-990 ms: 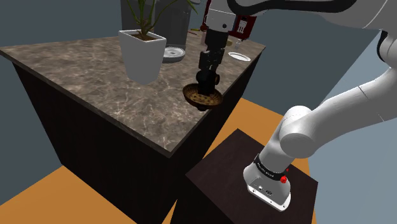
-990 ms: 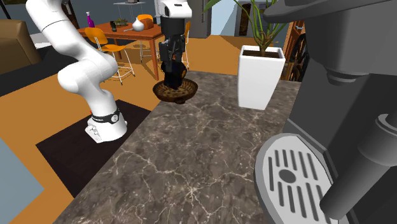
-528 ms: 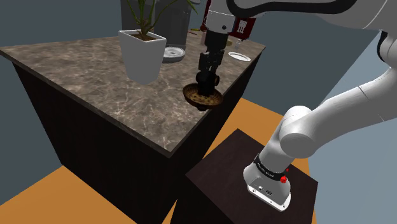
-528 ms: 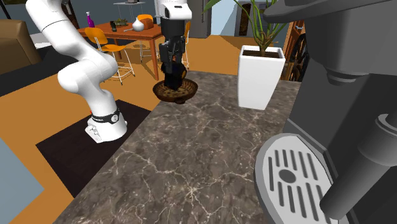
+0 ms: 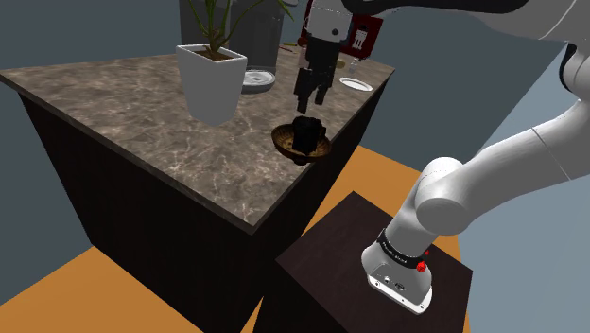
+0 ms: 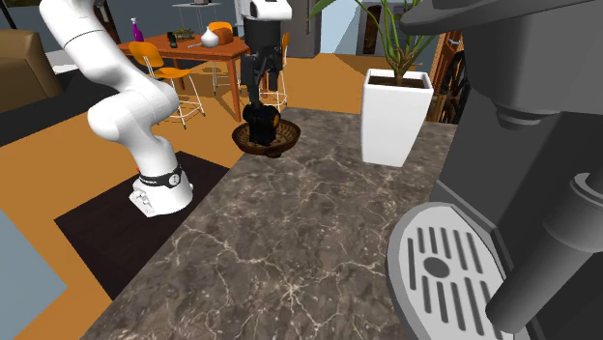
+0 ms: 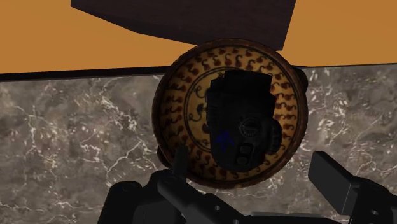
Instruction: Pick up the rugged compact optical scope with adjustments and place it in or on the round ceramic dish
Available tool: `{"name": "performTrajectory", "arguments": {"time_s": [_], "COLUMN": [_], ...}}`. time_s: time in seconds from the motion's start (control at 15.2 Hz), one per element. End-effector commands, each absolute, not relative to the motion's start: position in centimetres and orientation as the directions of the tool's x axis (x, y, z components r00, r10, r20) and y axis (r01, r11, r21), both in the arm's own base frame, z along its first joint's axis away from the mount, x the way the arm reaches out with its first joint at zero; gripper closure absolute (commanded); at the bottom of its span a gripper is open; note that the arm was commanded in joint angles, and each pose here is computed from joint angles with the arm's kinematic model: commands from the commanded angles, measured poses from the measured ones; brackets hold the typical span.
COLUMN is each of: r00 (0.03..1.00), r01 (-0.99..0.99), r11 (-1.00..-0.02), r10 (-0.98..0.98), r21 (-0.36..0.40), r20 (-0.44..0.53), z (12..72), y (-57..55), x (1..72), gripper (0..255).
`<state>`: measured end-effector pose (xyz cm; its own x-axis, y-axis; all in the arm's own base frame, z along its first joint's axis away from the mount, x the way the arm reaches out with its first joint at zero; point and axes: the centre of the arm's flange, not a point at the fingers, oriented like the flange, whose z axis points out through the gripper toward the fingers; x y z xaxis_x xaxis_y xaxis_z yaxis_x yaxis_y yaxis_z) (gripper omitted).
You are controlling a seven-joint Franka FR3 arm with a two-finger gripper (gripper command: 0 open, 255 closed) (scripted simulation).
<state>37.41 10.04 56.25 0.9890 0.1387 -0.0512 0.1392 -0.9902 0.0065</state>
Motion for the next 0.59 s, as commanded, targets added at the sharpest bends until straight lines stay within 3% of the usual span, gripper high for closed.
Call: {"name": "performTrajectory", "arguments": {"time_s": [0.0, 0.53], "r00": [0.989, 0.989], "r01": [0.139, 0.139], "r11": [-0.990, -0.990], "r10": [0.139, 0.139], "r21": [0.007, 0.007], "r20": [-0.052, -0.052], "z": [58.6, 59.7], "y": [10.2, 10.2], "x": [37.4, 37.5], "gripper": [0, 0]}}
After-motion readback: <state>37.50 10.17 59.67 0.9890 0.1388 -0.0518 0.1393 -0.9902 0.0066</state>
